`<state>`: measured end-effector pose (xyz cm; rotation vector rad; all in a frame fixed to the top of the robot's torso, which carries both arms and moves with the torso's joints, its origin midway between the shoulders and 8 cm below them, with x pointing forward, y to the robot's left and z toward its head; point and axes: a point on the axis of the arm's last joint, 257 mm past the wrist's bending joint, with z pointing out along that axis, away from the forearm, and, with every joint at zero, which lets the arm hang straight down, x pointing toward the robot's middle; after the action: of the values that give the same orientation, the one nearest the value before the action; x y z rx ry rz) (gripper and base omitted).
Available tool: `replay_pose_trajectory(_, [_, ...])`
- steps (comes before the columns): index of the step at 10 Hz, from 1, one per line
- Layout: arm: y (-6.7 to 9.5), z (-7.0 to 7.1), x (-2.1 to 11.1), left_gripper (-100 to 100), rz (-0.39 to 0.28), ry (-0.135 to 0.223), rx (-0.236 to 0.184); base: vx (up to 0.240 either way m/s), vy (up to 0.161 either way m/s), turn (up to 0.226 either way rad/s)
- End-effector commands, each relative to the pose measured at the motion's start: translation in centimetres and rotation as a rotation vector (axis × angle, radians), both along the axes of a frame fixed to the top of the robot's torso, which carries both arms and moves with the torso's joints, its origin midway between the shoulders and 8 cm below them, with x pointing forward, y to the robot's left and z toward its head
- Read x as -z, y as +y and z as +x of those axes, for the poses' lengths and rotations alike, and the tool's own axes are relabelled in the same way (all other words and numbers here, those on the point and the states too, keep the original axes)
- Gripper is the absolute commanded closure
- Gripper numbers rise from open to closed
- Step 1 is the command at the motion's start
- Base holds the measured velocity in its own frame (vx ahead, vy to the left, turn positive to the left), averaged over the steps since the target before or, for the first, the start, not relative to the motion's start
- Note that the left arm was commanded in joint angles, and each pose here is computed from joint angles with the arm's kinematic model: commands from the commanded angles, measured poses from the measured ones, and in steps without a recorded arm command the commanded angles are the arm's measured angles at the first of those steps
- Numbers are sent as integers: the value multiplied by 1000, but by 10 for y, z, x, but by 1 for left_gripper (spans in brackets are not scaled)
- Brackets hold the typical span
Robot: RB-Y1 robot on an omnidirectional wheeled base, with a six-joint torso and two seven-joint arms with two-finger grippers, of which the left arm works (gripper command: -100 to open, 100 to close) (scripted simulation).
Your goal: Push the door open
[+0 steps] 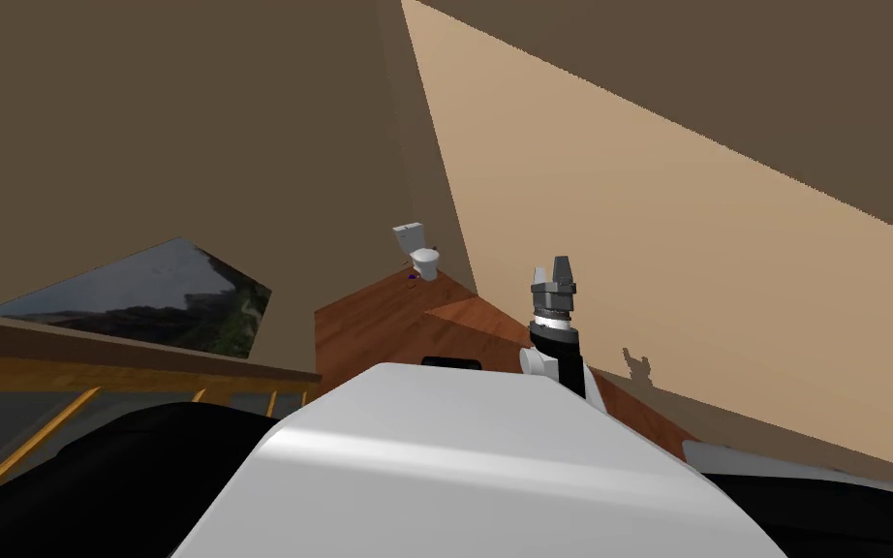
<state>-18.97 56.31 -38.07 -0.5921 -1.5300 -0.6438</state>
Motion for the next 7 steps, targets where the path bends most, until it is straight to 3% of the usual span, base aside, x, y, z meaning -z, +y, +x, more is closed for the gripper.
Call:
replay_pose_trajectory(1, [-11,-13,3,-100,-2,-2,-47,-173,1,-257])
replay_pose_trajectory(7, [-56,-59,13,-100,-13,1,-229,-183,-7,-295])
